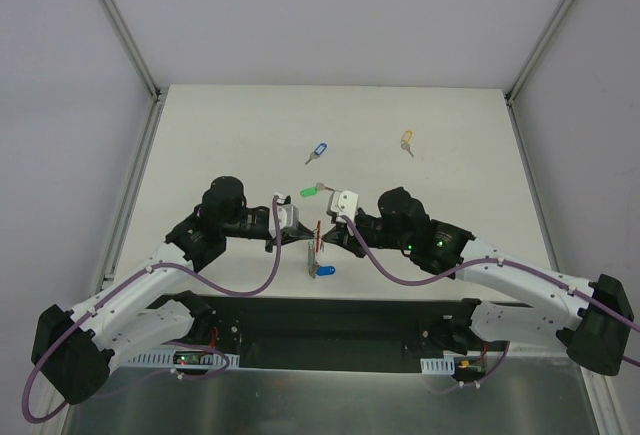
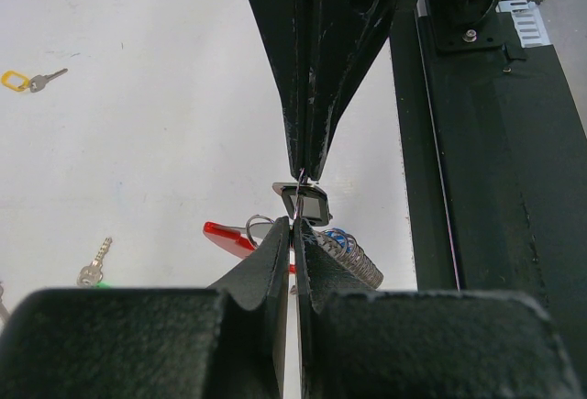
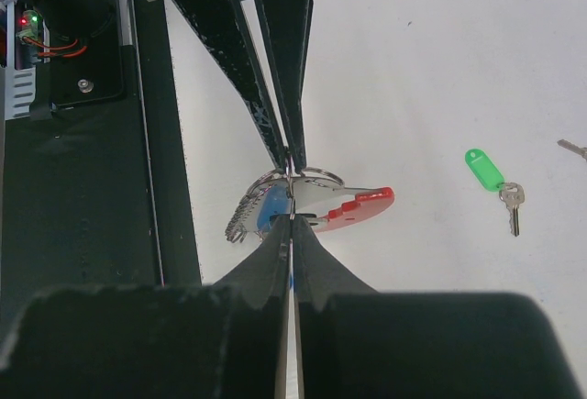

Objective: Put the keys on the keyring

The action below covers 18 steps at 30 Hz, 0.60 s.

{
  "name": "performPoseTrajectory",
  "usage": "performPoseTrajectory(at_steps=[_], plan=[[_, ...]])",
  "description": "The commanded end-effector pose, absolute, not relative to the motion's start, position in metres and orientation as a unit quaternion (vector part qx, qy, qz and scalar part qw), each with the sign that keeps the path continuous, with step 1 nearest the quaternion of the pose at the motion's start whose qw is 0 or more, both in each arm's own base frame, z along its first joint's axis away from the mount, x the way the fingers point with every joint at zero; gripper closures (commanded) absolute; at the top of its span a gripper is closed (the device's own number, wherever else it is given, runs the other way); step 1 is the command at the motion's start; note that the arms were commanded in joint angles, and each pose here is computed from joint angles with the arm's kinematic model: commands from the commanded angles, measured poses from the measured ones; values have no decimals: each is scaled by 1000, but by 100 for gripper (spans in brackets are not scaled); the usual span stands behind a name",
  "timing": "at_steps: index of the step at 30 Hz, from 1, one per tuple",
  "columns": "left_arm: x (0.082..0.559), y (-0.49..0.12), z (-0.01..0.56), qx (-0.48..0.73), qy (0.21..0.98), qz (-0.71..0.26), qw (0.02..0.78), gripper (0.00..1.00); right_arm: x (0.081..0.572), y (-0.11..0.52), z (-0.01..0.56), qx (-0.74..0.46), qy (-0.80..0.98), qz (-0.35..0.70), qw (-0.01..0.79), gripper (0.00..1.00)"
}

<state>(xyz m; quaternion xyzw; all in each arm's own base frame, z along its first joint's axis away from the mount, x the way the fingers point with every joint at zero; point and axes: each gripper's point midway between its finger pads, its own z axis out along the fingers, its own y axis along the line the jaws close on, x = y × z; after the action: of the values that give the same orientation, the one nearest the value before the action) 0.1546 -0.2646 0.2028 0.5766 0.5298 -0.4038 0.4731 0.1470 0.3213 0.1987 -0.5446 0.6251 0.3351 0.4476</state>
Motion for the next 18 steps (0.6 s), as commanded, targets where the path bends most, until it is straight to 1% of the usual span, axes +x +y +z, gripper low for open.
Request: performPoseTrajectory(at_steps=[1, 18], plan=[[159, -269, 231, 583, 494, -390, 514, 100, 140, 325, 217, -551, 597, 353, 465, 99], [158, -269, 232, 582, 490, -390, 519, 100, 144, 325, 216, -545, 602, 347, 469, 99]])
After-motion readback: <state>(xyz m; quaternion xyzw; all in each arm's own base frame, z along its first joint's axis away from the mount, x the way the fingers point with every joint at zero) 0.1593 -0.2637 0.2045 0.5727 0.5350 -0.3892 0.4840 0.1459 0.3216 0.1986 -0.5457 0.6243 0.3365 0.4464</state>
